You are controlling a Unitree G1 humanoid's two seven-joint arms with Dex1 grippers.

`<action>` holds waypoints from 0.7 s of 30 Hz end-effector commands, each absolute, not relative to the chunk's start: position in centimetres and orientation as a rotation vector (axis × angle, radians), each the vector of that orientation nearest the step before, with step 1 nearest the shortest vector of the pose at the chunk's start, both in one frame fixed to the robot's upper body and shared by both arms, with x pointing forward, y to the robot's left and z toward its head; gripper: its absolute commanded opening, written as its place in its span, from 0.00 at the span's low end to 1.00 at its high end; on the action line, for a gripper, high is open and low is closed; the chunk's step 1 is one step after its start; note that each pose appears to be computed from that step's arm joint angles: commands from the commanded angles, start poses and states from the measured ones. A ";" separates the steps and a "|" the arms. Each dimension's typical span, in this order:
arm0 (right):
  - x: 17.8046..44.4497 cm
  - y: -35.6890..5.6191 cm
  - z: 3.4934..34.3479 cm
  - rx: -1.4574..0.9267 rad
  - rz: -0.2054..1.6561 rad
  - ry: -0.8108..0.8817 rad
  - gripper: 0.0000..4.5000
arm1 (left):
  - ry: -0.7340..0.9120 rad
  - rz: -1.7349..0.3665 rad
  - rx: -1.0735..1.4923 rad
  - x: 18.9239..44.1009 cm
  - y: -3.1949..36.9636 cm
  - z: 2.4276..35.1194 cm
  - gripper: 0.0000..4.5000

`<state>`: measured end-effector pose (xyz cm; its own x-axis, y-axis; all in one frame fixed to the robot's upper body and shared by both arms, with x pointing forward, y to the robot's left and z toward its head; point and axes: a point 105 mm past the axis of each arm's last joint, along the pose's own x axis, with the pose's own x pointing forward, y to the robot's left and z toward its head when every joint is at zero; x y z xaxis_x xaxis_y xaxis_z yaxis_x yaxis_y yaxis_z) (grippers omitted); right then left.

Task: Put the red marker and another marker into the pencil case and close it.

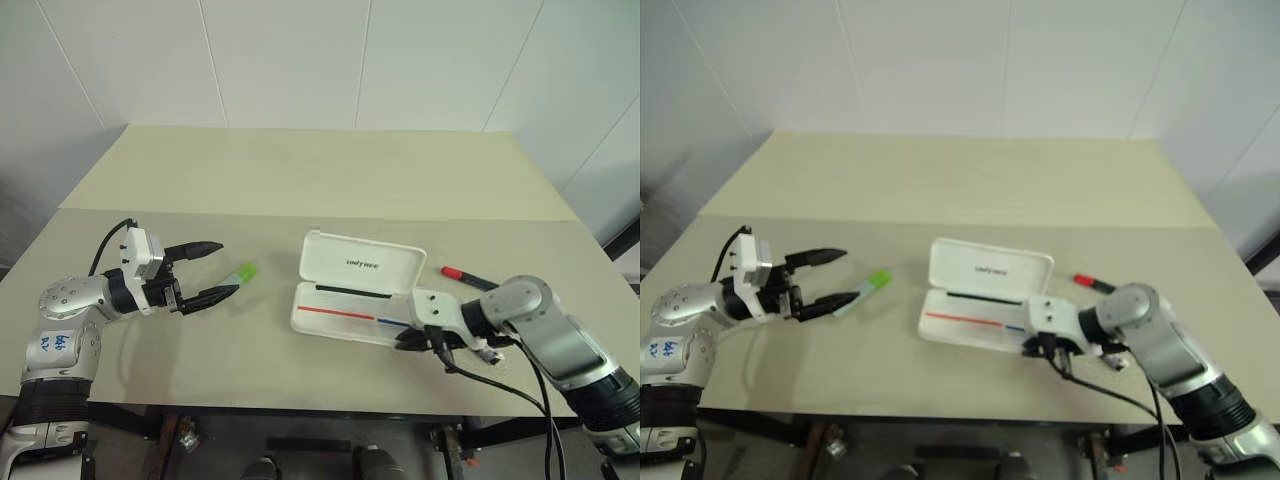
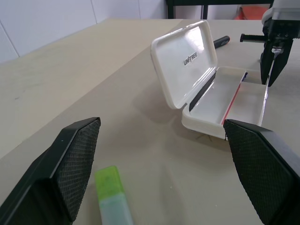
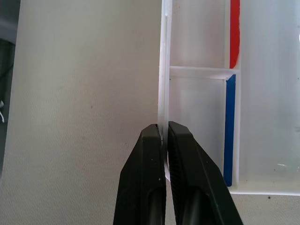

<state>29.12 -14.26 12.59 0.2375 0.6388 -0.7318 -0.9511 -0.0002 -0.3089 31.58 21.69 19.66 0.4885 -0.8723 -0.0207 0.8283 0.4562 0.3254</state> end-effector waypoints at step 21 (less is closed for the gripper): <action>31.3 -13.4 15.1 -0.987 1.284 0.352 0.48 | -0.201 -1.066 0.339 31.3 21.2 20.9 1.00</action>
<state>31.39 -13.88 13.52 0.2855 0.6056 -0.7428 -0.9238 -0.0324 -0.3815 31.60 21.30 19.78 0.4772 -0.8785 -0.0228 0.8336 0.4443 0.3281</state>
